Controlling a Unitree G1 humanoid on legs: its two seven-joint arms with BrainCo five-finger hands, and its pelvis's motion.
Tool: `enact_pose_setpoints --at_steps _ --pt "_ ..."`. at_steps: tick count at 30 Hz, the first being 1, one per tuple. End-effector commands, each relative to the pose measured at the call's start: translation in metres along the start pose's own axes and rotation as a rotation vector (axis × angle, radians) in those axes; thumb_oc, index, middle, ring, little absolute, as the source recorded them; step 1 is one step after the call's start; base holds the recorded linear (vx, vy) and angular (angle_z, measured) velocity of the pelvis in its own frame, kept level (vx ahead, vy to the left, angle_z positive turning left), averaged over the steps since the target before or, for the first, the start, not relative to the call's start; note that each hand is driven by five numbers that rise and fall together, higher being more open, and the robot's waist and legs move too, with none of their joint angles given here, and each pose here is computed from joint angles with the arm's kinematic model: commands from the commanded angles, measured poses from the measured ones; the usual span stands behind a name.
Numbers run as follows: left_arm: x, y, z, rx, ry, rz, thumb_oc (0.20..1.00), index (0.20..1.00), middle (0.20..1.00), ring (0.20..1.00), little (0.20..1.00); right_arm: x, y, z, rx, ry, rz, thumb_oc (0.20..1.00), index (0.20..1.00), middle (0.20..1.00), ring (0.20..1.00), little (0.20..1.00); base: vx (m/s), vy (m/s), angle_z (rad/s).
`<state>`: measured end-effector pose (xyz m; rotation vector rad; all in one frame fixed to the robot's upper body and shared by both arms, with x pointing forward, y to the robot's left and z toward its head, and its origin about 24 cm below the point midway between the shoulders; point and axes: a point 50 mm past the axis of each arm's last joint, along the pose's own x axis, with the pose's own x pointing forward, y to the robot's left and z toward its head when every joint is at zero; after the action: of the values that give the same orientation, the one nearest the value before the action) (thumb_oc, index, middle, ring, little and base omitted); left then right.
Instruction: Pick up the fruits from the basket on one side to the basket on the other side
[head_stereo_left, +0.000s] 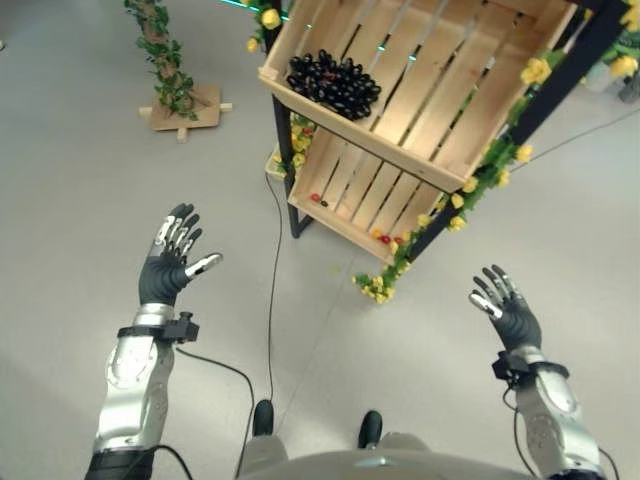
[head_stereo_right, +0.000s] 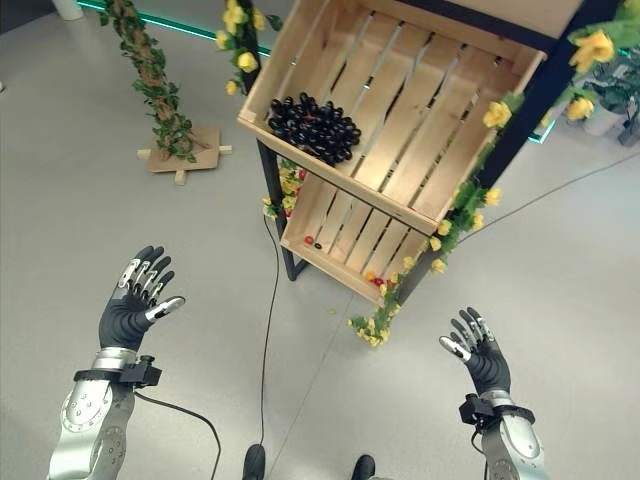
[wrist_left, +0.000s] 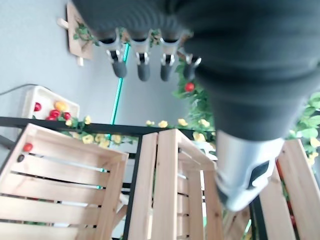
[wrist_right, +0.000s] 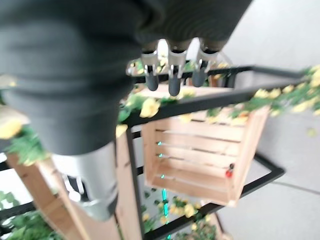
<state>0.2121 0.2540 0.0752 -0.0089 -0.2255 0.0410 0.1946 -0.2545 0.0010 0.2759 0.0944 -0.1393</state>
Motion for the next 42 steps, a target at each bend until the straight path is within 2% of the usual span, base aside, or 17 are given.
enact_pose_setpoints --at_steps 1,33,42 --pt "0.001 0.008 0.019 0.071 -0.104 0.000 1.000 1.000 1.000 1.000 1.000 0.004 -0.005 0.024 -0.060 -0.088 0.035 1.000 1.000 1.000 1.000 1.000 0.03 0.049 -0.10" --pt "-0.005 0.006 0.002 0.069 -0.031 0.036 1.000 1.000 1.000 1.000 1.000 0.003 -0.002 0.018 -0.068 -0.066 0.037 1.000 1.000 1.000 1.000 1.000 0.01 0.004 -0.05" --pt "0.009 0.002 0.009 0.079 -0.081 0.035 1.000 1.000 1.000 1.000 1.000 0.015 0.005 0.028 -0.089 -0.105 0.060 1.000 1.000 1.000 1.000 1.000 -0.04 0.031 -0.09"
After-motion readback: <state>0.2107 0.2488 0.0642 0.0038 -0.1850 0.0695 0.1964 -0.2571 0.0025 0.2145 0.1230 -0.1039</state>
